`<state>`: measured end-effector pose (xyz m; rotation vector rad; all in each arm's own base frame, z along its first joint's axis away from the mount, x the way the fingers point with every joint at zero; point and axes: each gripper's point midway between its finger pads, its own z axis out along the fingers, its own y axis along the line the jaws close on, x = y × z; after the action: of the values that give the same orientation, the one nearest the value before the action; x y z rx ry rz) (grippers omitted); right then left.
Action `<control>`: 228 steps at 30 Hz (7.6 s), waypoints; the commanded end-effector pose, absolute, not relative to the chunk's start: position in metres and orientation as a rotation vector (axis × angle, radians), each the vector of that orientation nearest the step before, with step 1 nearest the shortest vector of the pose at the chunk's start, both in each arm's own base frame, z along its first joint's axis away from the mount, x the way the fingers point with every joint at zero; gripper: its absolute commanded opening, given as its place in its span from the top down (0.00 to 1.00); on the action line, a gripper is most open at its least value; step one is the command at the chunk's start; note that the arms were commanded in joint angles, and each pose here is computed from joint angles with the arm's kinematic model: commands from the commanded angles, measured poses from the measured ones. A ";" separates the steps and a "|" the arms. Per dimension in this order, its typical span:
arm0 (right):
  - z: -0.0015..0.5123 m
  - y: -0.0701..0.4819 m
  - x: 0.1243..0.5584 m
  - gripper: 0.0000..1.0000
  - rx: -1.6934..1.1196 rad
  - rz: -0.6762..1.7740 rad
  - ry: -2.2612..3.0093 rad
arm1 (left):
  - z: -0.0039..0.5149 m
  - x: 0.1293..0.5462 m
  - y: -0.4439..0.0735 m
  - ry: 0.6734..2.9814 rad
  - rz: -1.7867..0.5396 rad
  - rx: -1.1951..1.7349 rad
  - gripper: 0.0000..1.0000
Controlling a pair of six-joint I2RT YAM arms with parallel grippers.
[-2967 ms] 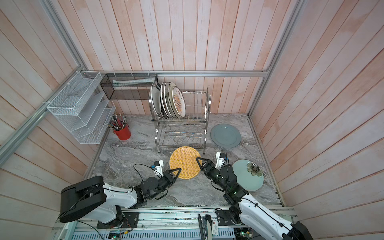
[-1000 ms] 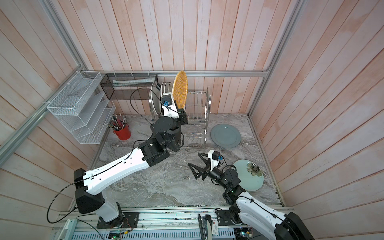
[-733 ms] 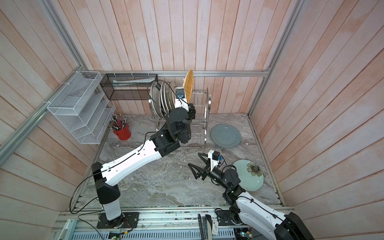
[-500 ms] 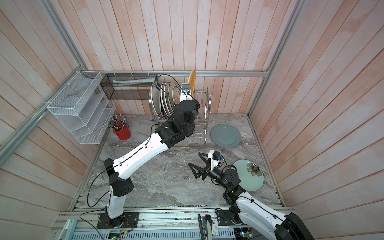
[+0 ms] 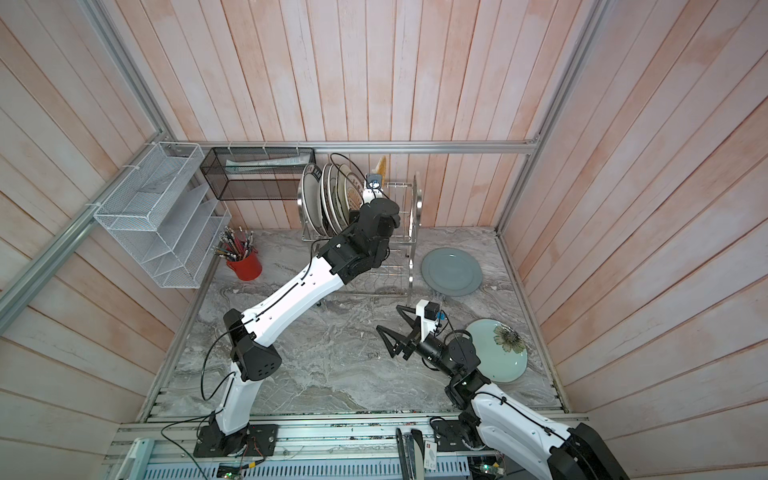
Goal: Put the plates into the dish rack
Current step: 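Lower the wicker tray into the rack slot with the left gripper, then open the left gripper and withdraw it from the rack toward the robot, then move the right gripper to the teal plate's rim and close on it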
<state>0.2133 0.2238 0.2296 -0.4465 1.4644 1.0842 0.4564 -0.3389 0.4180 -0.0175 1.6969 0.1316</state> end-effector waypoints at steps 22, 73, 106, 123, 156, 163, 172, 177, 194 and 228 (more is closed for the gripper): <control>0.234 0.226 0.214 0.02 -0.439 1.099 1.456 | 0.389 0.472 -0.334 1.741 0.113 -0.111 1.00; 0.232 0.227 0.215 0.02 -0.436 1.100 1.467 | 0.386 0.467 -0.329 1.732 0.023 -0.215 1.00; 0.230 0.227 0.216 0.02 -0.435 1.094 1.476 | 0.420 0.450 -0.324 1.716 -0.104 -0.203 0.62; 0.227 0.215 0.224 0.02 -0.388 1.002 1.493 | 0.486 0.395 -0.299 1.706 -0.356 -0.041 0.33; 0.163 0.073 0.373 0.61 0.447 0.655 1.929 | 0.259 0.214 -0.195 1.995 -0.659 0.402 0.00; 0.144 0.103 0.409 0.75 0.386 0.742 2.008 | 0.263 0.209 -0.195 1.979 -0.679 0.424 0.00; 0.123 0.140 0.425 0.77 0.301 0.779 2.093 | 0.261 0.206 -0.190 1.982 -0.669 0.425 0.00; 0.116 0.161 0.415 0.77 0.280 0.823 2.114 | 0.261 0.207 -0.190 1.984 -0.667 0.423 0.00; 0.124 0.235 0.375 0.77 0.179 0.952 2.107 | 0.258 0.207 -0.188 1.992 -0.661 0.408 0.00; 0.061 -0.017 0.385 0.08 1.104 0.884 1.953 | 0.258 0.194 -0.143 1.981 -0.621 0.195 0.00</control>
<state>0.3764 -0.0170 0.0621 1.1232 1.9464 0.8292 0.1931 -0.1489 0.2687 0.2138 1.9554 -0.6529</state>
